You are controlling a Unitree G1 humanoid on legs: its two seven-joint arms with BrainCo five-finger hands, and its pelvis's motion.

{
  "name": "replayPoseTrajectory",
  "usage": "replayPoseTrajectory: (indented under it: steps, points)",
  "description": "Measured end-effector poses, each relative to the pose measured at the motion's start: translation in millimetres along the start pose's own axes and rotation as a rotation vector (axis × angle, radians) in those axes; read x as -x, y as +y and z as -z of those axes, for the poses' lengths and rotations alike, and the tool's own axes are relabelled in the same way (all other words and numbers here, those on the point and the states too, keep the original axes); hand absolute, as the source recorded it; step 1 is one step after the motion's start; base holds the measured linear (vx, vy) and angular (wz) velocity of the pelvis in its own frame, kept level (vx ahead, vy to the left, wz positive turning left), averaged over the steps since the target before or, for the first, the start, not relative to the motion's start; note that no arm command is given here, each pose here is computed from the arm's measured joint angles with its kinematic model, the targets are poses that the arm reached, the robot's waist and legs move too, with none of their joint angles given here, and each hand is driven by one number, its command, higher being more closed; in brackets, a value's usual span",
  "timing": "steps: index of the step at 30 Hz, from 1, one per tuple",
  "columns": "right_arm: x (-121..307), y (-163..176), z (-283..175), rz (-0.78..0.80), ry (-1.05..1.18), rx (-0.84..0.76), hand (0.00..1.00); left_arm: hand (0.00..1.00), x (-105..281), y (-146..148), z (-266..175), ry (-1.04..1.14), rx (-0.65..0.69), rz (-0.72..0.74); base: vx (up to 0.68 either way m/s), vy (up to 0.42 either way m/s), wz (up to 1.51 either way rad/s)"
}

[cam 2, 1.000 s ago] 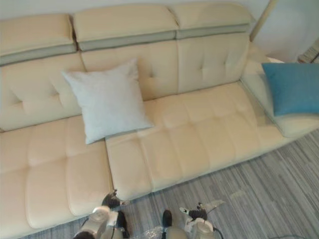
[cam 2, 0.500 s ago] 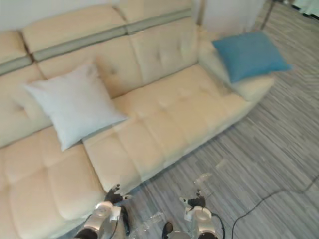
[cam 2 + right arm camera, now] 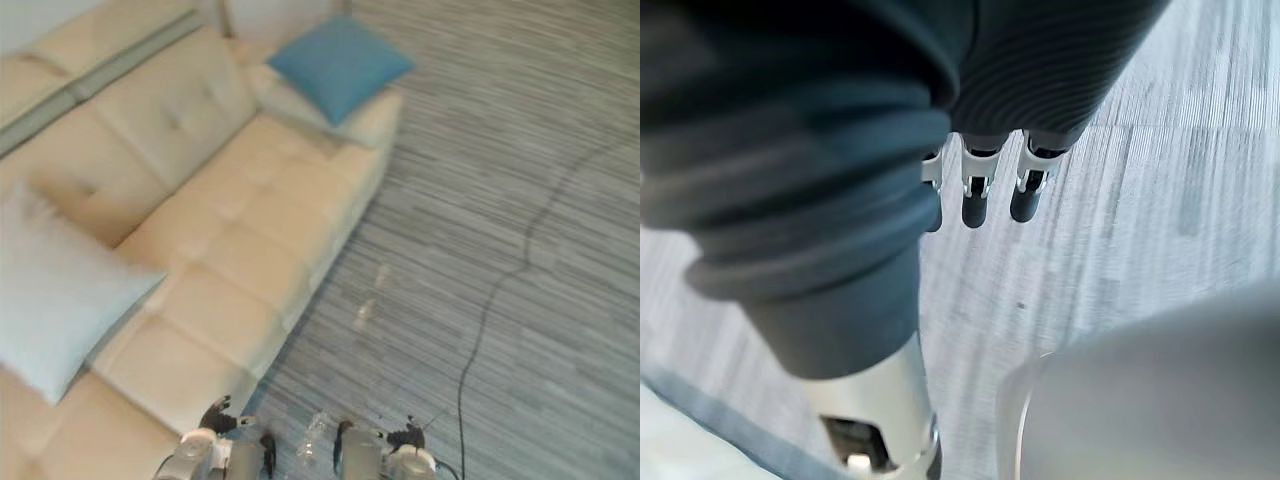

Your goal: Pick up cushions and gather them together orderly.

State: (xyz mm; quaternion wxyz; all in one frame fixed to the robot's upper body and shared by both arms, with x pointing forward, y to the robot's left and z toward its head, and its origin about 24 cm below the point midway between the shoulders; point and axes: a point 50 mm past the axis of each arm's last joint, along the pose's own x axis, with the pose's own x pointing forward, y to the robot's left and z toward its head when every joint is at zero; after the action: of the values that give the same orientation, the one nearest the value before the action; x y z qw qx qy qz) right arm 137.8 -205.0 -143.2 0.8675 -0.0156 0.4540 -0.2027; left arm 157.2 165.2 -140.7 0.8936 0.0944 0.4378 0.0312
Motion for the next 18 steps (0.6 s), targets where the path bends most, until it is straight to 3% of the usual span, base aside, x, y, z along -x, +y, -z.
replayPoseTrajectory:
  steps: [6, 13, 18]
  points:
    - [-5, -3, 0, -0.001, 0.035, 0.06, 0.0, 0.0, -5, 22, -4, -0.004, -0.062, -0.044, 0.3, -0.201, -0.71]
    - [-7, -18, 8, 0.027, 0.075, 0.102, 0.0, 0.0, -3, 15, -1, -0.006, -0.055, -0.022, 0.38, -0.253, -0.49]
    - [-9, -16, -1, 0.04, 0.056, 0.064, 0.0, 0.0, -3, 7, -10, -0.044, -0.039, -0.005, 0.34, -0.011, -0.5]
